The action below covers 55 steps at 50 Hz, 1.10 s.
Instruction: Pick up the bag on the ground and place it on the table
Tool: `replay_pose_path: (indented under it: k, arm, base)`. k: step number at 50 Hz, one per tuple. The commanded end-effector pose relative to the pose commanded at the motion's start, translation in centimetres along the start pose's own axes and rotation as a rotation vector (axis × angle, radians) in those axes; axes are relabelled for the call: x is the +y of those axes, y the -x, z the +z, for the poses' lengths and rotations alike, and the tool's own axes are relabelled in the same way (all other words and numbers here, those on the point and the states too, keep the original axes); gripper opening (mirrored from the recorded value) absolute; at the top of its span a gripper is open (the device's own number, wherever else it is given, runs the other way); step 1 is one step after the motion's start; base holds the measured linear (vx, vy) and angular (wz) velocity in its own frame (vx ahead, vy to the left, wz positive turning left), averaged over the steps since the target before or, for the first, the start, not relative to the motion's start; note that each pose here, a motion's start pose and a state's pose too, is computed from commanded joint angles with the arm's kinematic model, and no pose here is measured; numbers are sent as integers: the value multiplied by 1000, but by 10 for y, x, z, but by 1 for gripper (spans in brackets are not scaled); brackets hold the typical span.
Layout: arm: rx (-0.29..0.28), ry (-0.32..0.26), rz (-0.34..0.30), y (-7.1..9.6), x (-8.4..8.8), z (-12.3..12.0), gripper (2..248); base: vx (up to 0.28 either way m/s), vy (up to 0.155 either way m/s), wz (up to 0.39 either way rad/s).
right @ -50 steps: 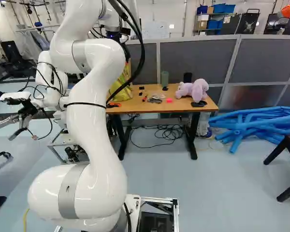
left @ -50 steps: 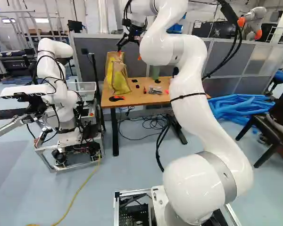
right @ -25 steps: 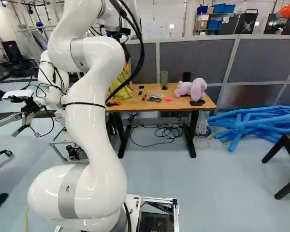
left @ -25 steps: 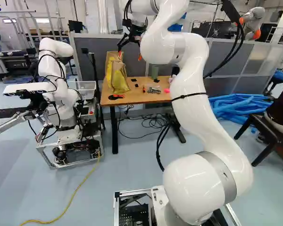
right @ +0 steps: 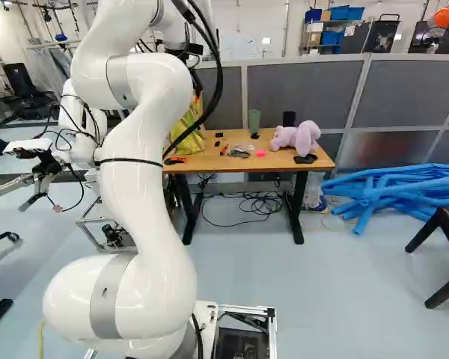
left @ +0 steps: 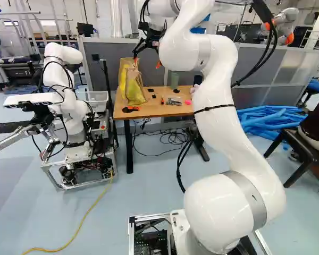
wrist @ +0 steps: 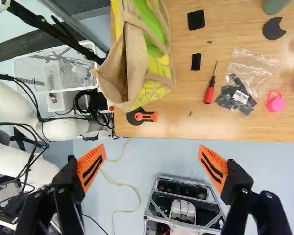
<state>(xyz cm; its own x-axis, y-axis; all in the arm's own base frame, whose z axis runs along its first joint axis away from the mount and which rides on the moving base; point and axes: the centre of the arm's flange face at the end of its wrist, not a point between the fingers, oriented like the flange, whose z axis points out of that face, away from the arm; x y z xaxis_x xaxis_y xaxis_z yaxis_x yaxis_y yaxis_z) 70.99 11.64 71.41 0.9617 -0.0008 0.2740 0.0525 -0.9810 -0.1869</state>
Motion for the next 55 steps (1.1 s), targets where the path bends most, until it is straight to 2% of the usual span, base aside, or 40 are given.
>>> replay_pose_path:
  k: [31,55]
  arm:
    - [76,13,12,8,13,14,247]
    - [168,33,21,26,30,31,247]
  base:
    - [0,0,0]
    - [0,0,0]
